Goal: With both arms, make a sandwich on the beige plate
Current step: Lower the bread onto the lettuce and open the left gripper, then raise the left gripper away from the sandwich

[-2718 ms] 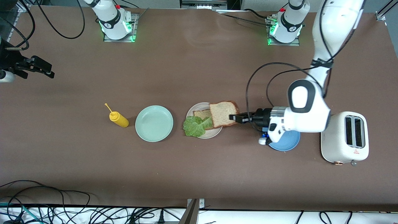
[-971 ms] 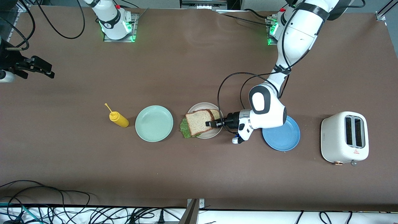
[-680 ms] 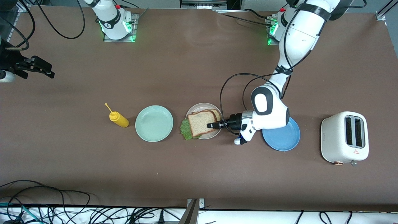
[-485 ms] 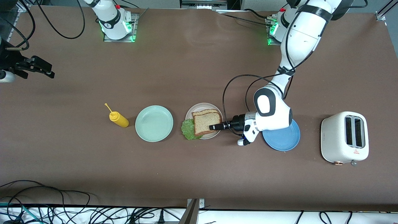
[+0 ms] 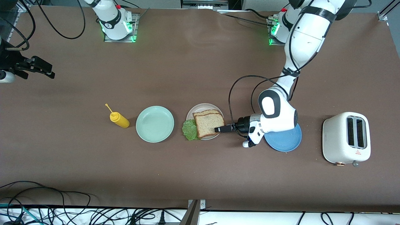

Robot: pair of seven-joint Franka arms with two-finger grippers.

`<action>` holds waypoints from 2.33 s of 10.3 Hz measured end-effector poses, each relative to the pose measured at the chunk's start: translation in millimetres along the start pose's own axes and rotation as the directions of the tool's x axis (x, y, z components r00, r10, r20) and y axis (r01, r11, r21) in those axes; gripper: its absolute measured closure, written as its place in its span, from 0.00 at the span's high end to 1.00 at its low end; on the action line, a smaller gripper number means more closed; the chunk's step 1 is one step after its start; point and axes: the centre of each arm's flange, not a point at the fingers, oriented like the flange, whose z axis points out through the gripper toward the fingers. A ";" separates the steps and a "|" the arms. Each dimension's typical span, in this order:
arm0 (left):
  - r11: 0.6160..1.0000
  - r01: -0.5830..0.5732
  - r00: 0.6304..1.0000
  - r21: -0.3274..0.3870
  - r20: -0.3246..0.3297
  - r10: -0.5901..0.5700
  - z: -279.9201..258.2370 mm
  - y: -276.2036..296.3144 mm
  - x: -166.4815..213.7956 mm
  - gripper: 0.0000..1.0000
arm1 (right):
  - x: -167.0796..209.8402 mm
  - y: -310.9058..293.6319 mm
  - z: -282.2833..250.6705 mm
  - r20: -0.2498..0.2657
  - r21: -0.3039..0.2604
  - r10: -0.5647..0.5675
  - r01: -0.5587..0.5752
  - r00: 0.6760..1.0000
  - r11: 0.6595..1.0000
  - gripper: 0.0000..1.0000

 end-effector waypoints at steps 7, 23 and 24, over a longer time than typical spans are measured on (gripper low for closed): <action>0.970 -0.094 0.994 0.225 -0.031 0.104 -69.6 18.2 15.1 1.00 | 0.0 -0.3 0.0 0.000 0.000 -0.001 0.001 1.000 1.000 1.00; 0.440 -0.236 0.946 0.866 0.100 0.310 -329.3 27.9 -33.9 1.00 | 0.6 -1.0 0.6 0.002 0.001 -0.002 0.002 1.000 1.000 1.00; 0.430 -0.233 0.948 0.872 0.105 0.300 -339.3 32.4 -42.0 1.00 | 0.7 -1.0 0.6 0.002 0.001 -0.002 0.002 1.000 1.000 1.00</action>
